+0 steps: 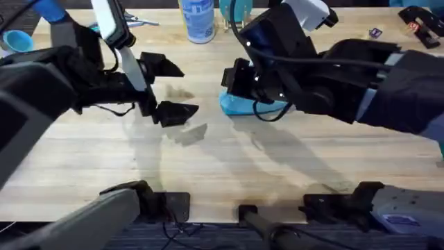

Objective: Unzip the bag, pick up the pens from the table one at a time and place them inside, then zip the bag closed.

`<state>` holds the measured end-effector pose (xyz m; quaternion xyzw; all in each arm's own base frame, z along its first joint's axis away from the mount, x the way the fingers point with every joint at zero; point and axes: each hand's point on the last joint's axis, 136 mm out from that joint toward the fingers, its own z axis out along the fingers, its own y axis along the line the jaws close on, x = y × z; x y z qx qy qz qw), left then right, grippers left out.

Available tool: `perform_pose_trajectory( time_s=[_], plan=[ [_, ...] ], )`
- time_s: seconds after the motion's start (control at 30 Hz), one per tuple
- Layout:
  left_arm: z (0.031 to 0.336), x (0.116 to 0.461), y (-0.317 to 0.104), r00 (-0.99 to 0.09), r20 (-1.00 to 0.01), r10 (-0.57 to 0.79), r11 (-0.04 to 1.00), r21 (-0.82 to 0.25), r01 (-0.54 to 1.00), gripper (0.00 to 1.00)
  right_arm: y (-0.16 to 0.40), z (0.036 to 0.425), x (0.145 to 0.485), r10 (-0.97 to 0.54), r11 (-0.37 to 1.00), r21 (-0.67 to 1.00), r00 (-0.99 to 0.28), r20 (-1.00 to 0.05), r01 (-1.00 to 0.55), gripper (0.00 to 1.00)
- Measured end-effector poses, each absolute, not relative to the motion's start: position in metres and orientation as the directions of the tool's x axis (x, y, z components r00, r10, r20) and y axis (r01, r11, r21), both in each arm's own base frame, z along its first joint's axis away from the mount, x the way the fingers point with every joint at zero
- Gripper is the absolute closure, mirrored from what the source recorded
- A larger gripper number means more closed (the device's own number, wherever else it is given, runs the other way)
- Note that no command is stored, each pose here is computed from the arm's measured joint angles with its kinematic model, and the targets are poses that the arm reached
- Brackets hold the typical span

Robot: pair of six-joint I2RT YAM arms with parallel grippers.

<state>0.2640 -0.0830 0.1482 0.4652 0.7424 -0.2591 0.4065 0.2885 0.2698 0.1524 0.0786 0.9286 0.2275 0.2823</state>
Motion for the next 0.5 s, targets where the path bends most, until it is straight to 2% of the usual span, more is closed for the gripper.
perform_pose_trajectory(
  time_s=[0.23, 0.5],
  plan=[
    [0.138, 0.275, -0.094, -0.204, -0.907, 0.37, 0.357, -0.063, 0.932, 0.007, 0.27, 0.152, 0.289, 0.274, 0.884, 0.467, -0.828, -0.489, 0.017, 0.972],
    [0.12, 0.283, -0.111, -0.167, -0.934, 0.316, 0.272, -0.08, 0.959, 0.006, 0.27, 0.152, 0.289, 0.275, 0.884, 0.467, -0.828, -0.489, 0.017, 0.972]
  ],
)
